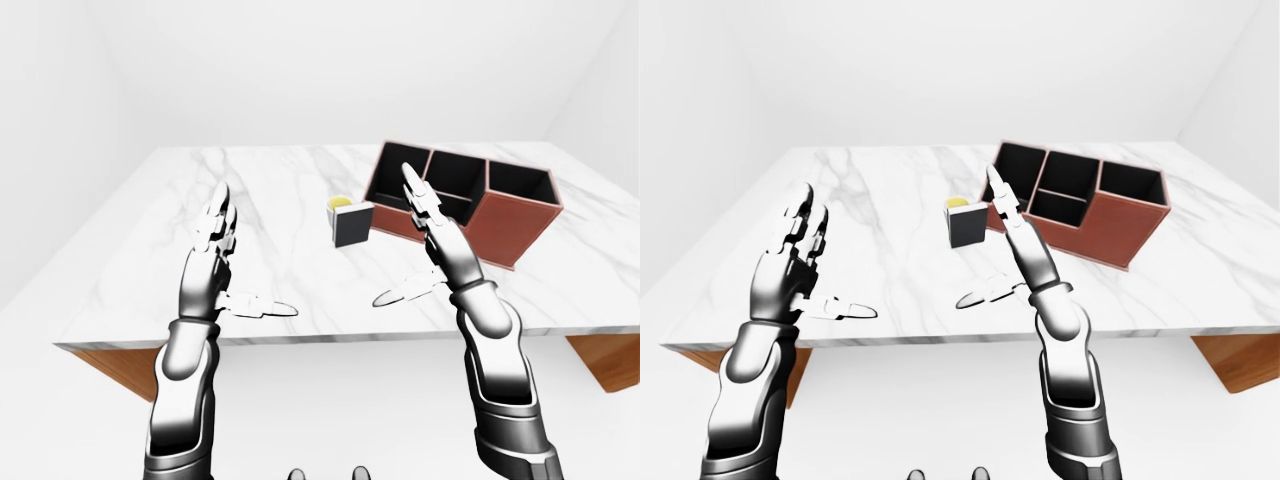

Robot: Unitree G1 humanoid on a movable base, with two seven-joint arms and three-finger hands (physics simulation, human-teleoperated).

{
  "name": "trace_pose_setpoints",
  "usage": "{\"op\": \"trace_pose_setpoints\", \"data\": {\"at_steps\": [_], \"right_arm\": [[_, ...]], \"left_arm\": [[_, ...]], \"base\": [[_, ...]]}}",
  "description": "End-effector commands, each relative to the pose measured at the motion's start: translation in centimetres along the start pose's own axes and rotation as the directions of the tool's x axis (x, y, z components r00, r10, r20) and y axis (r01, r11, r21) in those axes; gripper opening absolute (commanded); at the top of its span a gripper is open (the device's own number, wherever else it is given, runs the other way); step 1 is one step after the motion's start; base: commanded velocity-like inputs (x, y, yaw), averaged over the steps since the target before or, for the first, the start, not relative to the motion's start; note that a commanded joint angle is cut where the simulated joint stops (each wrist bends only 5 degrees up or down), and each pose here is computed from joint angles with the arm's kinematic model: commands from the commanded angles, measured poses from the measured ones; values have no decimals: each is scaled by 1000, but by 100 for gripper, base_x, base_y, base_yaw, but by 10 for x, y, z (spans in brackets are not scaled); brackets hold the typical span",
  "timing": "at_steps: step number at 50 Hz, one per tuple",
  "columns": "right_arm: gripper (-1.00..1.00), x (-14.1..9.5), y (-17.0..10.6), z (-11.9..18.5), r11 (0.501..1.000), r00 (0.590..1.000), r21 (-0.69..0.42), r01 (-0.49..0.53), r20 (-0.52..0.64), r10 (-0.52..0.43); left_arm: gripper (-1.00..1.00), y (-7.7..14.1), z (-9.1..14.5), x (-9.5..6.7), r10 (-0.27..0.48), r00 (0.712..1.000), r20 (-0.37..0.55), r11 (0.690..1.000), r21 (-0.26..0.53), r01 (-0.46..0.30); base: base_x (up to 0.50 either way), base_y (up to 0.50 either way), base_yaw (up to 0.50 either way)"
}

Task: Pick up the book and place it in the caddy.

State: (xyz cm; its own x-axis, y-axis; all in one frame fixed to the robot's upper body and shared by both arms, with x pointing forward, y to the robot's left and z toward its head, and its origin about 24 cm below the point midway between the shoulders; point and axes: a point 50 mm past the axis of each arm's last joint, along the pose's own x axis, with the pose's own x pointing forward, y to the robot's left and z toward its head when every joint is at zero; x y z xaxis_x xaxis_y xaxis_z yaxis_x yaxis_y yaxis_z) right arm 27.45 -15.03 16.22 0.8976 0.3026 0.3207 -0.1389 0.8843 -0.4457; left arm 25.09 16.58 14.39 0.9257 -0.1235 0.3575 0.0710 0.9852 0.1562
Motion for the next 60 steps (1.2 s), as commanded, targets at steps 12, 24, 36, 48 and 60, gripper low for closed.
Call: {"op": "trace_pose_setpoints", "data": {"at_steps": [12,24,36,48,60], "right_arm": [[100,-3,2,-1,1000,1000,-16,-6,-12,6],[100,-5,4,-1,1000,1000,-16,-15,-15,15],[100,-5,7,0,1000,1000,-14,-27,-12,26],[100,-7,8,-1,1000,1000,-7,-26,-17,26],[100,-8,12,-6,999,998,-6,-41,-41,41]], "left_arm": [[100,-1,-3,0,0,1000,-18,1000,19,0],[100,-1,-2,-1,-2,1000,-13,1000,26,3],[100,-2,-1,-2,-4,1000,-11,1000,30,5],[100,-2,-3,-3,-4,1000,-18,1000,29,5],[100,-2,-4,-3,-2,1000,-27,999,33,3]], "base": [[15,0,0],[13,0,0],[13,0,0],[13,0,0],[13,0,0]]}}
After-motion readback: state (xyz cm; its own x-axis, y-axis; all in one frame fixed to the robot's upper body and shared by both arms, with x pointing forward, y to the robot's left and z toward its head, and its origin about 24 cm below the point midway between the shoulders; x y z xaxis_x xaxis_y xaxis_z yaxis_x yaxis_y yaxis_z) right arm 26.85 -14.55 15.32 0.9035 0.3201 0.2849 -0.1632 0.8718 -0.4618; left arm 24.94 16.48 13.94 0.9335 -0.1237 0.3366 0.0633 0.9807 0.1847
